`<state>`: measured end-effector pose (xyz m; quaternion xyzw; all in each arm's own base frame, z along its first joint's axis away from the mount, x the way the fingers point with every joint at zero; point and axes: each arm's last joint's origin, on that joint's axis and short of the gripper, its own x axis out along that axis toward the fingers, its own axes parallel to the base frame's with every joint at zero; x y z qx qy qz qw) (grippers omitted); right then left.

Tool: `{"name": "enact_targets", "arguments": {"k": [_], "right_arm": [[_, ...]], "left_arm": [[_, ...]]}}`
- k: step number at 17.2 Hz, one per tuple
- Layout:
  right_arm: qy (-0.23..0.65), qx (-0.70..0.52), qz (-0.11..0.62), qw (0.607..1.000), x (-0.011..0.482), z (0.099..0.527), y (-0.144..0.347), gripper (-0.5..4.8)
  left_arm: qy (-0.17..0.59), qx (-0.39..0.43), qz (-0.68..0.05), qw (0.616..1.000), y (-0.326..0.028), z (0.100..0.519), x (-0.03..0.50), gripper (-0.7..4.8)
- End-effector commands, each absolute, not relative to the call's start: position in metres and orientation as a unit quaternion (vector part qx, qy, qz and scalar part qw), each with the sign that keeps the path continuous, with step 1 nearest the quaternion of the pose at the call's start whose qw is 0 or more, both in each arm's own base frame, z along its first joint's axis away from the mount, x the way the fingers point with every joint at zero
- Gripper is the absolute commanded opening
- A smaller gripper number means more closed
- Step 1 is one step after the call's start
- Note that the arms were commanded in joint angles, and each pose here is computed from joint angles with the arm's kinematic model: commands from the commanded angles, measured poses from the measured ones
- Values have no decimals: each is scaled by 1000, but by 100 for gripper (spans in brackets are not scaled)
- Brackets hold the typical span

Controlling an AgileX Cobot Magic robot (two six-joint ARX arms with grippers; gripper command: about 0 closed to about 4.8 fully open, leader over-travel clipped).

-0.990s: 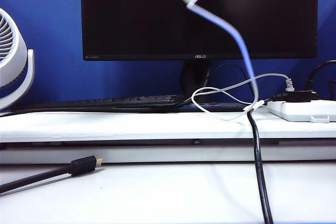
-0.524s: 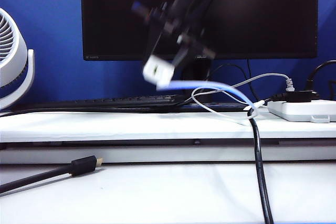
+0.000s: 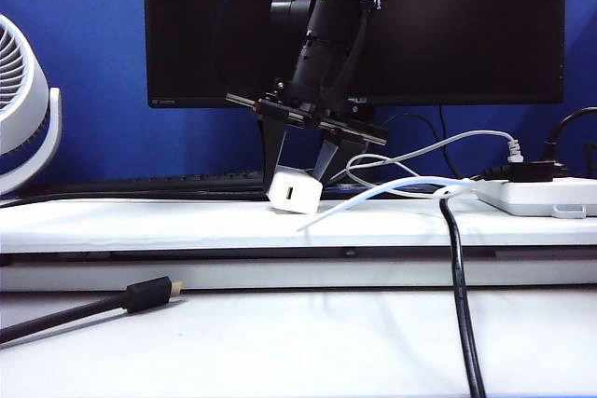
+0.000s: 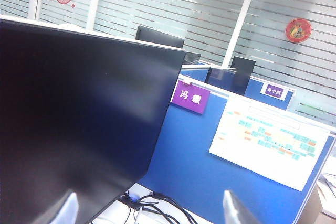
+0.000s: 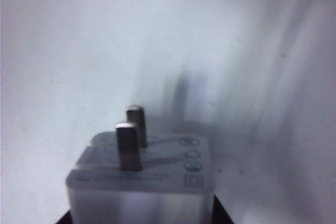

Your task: Pick up the Type-C charging cable and the charging base, insert one end of the Type-C charger into the corresponding slot on the base, and finally place the plugged-in charger back on the table.

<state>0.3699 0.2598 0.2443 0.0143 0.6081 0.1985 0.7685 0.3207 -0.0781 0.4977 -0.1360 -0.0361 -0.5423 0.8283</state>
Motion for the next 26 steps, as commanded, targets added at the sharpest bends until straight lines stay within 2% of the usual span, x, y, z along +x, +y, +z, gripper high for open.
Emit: {"name": "enact_targets", "arguments": {"k": [1,2,3,4,6,7,8,9,13,14,15,16,17,18,20,22,23,26], "right_arm": [[605,16,222,764,370,246,262,68],[606,15,222,764,370,247,261,72],[607,15,221,764,370,247,261,123],[608,13,221,763,369,247,261,208],[609,13,221,761,369,247,260,211],[610,10,217,762,368,249,259,234],[606,4,211,767,367,252,258,297],[600,-4,210,772,366,255,257,330],[564,-13,202,801,360,280,250,329],[540,-10,202,817,355,299,246,326],[516,-9,198,833,350,315,241,274],[487,-14,198,850,342,335,235,117],[458,-29,210,863,334,353,229,8],[423,-45,215,879,323,375,220,-7],[353,-49,212,910,293,421,198,-7],[254,-14,224,941,246,478,165,-7],[166,4,243,956,205,515,138,-7],[38,-19,256,966,125,557,83,-7]], "left_arm": [[-42,-132,-543,829,-78,501,318,366],[-41,-132,-543,828,-78,501,318,366],[-41,-132,-543,829,-78,501,318,367],[-41,-132,-543,828,-78,501,318,366],[-41,-132,-544,828,-78,501,318,366],[-39,-132,-544,828,-78,500,318,366],[-37,-133,-544,828,-78,500,318,366],[-37,-133,-543,828,-78,500,318,366],[-31,-135,-544,828,-78,499,319,366],[-28,-137,-543,828,-78,499,318,365],[-26,-135,-548,825,-78,499,317,310],[-24,-128,-563,816,-78,500,315,194],[-21,-124,-574,809,-78,500,314,89],[-18,-118,-588,800,-78,501,311,40],[-17,-111,-602,790,-78,505,304,-6],[-12,-108,-615,781,-76,512,290,-6],[-14,-102,-624,775,-73,522,271,-6],[-10,-93,-625,775,-64,542,215,-6]]}}
